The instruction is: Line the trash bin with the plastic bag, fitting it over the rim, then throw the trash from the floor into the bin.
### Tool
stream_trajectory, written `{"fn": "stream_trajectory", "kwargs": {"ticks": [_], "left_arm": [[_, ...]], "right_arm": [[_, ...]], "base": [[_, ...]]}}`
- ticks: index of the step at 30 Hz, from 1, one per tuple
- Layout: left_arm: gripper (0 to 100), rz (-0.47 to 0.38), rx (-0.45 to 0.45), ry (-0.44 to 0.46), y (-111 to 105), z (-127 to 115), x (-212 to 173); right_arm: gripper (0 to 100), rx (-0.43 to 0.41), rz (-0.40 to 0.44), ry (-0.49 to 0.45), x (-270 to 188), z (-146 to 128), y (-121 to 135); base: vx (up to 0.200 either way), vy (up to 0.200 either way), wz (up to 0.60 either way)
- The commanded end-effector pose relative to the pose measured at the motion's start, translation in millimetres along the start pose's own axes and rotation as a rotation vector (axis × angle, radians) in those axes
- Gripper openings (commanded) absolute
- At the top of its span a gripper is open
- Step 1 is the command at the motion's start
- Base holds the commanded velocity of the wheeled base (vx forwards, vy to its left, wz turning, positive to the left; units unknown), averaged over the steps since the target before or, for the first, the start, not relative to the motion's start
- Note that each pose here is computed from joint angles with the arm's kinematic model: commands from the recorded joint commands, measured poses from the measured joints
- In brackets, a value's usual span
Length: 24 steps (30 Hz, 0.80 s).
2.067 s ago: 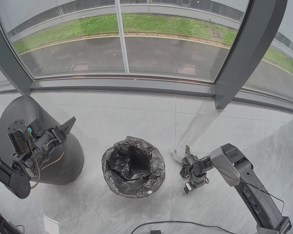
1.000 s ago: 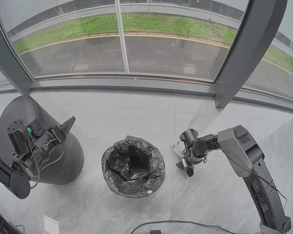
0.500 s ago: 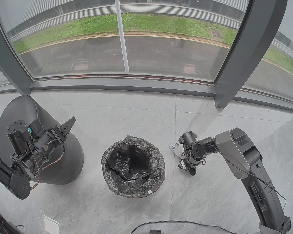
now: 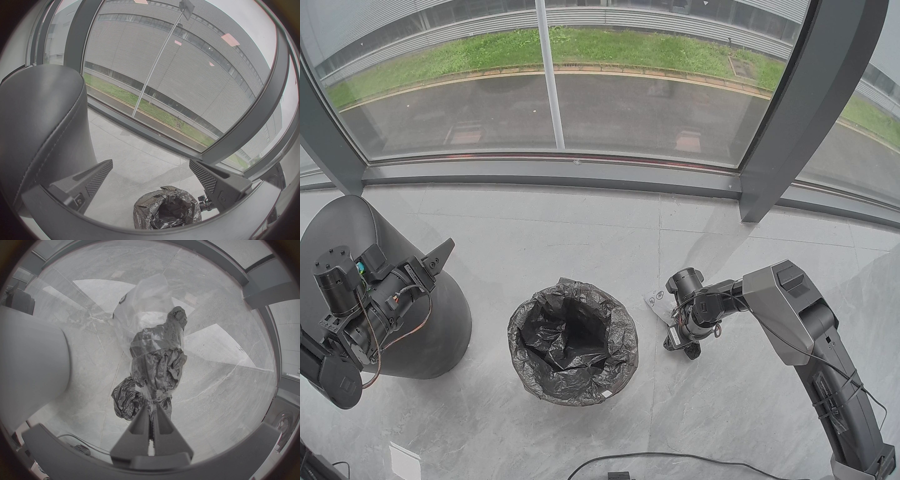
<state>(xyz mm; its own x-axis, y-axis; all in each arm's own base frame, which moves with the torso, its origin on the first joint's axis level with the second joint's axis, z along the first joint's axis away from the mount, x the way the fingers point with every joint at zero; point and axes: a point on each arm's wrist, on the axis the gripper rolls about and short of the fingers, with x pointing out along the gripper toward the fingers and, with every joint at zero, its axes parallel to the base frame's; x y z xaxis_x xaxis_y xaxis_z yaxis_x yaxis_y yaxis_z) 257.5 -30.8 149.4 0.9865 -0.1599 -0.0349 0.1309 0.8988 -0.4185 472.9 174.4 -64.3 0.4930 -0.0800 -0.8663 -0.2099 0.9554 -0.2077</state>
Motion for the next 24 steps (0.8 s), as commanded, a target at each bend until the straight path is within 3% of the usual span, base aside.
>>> {"fn": "stream_trajectory", "kwargs": {"ticks": [1,8,13,24], "left_arm": [[100,-0.003,-0.002,-0.006,-0.7,1.3,-0.5],[100,-0.005,-0.003,-0.013,-1.2,2.3,-1.5],[100,-0.009,-0.003,-0.022,-2.5,5.0,-3.5],[100,-0.043,-0.004,-0.076,-10.2,20.0,-17.0]], "right_arm": [[0,0.003,0.002,-0.034,-15.7,9.8,-1.0],[0,-0.013,0.012,-0.131,-66.4,33.7,7.3],[0,-0.038,0.003,-0.147,-102.2,40.9,14.8],[0,-0.238,0.018,-0.242,-210.8,47.5,46.4]], "base": [[0.000,0.000,0.00],[0.000,0.000,0.00],[0.000,0.000,0.00],[0.000,0.000,0.00]]}}
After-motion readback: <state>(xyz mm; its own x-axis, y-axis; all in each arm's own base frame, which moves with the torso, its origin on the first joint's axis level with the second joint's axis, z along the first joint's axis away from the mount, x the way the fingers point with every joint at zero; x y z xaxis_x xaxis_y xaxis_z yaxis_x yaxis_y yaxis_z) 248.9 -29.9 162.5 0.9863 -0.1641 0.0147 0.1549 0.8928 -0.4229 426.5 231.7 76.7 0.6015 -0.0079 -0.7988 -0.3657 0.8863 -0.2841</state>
